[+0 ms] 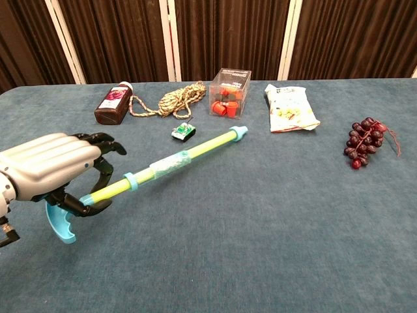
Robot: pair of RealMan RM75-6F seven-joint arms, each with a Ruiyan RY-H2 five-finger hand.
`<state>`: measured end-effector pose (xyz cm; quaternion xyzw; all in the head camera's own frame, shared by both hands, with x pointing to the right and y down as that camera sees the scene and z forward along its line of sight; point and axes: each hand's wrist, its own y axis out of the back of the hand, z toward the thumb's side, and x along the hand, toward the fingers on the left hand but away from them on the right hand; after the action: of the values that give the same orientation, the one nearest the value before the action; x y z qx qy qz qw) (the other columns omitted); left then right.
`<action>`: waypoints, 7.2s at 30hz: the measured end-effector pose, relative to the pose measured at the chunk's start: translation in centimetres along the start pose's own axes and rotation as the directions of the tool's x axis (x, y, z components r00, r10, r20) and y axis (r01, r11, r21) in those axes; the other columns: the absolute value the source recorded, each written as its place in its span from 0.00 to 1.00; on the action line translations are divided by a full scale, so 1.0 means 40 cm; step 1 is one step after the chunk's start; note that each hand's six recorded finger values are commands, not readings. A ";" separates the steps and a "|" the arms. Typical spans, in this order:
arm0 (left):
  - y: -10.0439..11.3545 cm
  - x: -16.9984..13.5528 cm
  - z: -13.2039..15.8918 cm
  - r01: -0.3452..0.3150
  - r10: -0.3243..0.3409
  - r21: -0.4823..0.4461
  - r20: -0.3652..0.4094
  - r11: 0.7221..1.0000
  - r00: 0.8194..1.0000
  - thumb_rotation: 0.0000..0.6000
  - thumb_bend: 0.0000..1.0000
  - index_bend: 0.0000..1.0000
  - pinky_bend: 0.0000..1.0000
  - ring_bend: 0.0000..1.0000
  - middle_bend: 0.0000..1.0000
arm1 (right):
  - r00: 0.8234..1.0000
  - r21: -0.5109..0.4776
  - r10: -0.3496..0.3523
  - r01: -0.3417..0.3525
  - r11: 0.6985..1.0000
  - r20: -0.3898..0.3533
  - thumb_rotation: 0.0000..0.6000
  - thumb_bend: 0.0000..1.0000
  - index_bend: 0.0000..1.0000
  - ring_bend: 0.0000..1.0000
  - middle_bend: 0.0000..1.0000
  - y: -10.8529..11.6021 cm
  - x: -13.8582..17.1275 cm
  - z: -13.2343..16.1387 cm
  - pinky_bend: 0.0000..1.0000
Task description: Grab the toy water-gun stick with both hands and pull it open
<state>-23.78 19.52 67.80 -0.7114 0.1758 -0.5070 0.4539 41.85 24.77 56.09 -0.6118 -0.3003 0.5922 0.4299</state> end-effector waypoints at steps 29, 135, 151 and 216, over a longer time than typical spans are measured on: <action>0.169 0.013 0.210 -0.163 0.164 -0.029 0.267 0.986 0.950 1.00 0.39 0.63 0.12 0.00 0.12 | 1.000 -0.085 0.002 -0.001 0.996 0.013 1.00 0.17 0.30 0.00 0.02 0.008 -0.032 0.033 0.00; 0.282 -0.081 0.206 -0.220 0.239 -0.098 0.292 0.971 0.926 1.00 0.39 0.63 0.12 0.00 0.12 | 0.943 -0.494 0.061 0.116 0.862 0.328 1.00 0.37 0.74 0.00 0.10 -0.005 -0.253 0.125 0.00; 0.257 -0.127 0.071 -0.197 0.215 -0.102 0.204 0.975 0.955 1.00 0.39 0.63 0.12 0.00 0.12 | 0.903 -0.431 0.029 0.175 0.885 0.428 1.00 0.37 0.76 0.00 0.10 0.031 -0.220 -0.019 0.00; 0.125 -0.623 -0.410 -0.294 0.222 -0.123 -0.406 0.948 0.886 1.00 0.04 0.00 0.01 0.00 0.00 | 0.980 -0.235 -0.110 0.148 0.961 0.168 1.00 0.13 0.03 0.00 0.00 0.064 0.011 -0.036 0.00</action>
<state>-47.75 26.93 50.89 -0.6054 0.4008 -0.5542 0.4071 42.95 23.77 53.51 -0.5922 -0.4430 0.5662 0.3639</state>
